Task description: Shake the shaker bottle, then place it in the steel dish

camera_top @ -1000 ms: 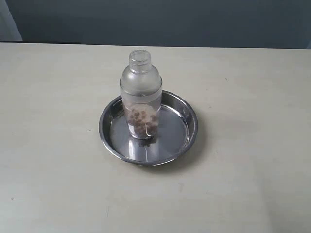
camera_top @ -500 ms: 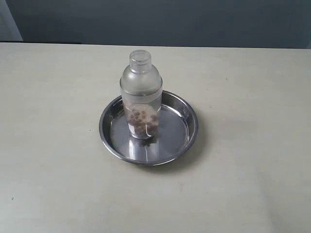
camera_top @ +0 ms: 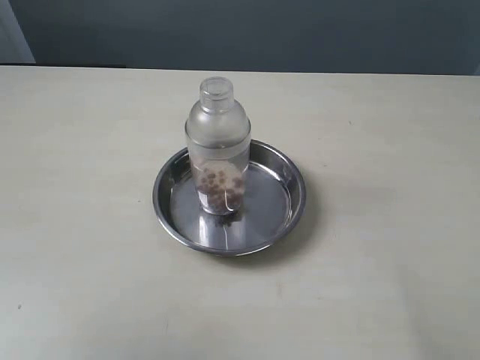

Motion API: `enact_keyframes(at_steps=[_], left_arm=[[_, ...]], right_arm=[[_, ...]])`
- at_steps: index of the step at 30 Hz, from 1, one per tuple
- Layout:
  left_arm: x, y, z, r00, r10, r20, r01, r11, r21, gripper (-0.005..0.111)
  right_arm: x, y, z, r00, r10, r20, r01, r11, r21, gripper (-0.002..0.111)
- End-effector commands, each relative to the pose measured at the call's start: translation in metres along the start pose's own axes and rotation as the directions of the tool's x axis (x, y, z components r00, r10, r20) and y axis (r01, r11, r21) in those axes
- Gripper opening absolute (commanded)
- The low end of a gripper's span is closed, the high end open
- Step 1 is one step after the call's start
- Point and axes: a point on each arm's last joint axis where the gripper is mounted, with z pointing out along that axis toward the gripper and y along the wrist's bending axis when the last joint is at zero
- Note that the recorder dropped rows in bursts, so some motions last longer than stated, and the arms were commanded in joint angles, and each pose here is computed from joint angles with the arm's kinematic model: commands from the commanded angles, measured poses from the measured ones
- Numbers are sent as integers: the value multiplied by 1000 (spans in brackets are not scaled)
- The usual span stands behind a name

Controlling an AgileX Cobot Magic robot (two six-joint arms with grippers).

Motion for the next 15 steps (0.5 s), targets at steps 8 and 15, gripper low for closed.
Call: enact_keyframes(at_steps=[8, 15], left_arm=[[26, 3, 7, 1000, -20, 9, 20, 1000, -7, 0], [30, 4, 7, 999, 2, -39, -2, 1000, -10, 0]], right_arm=[[-1, 0, 0, 1000, -2, 16, 2, 1000, -3, -1], [-1, 0, 0, 1000, -2, 16, 2, 1000, -3, -1]])
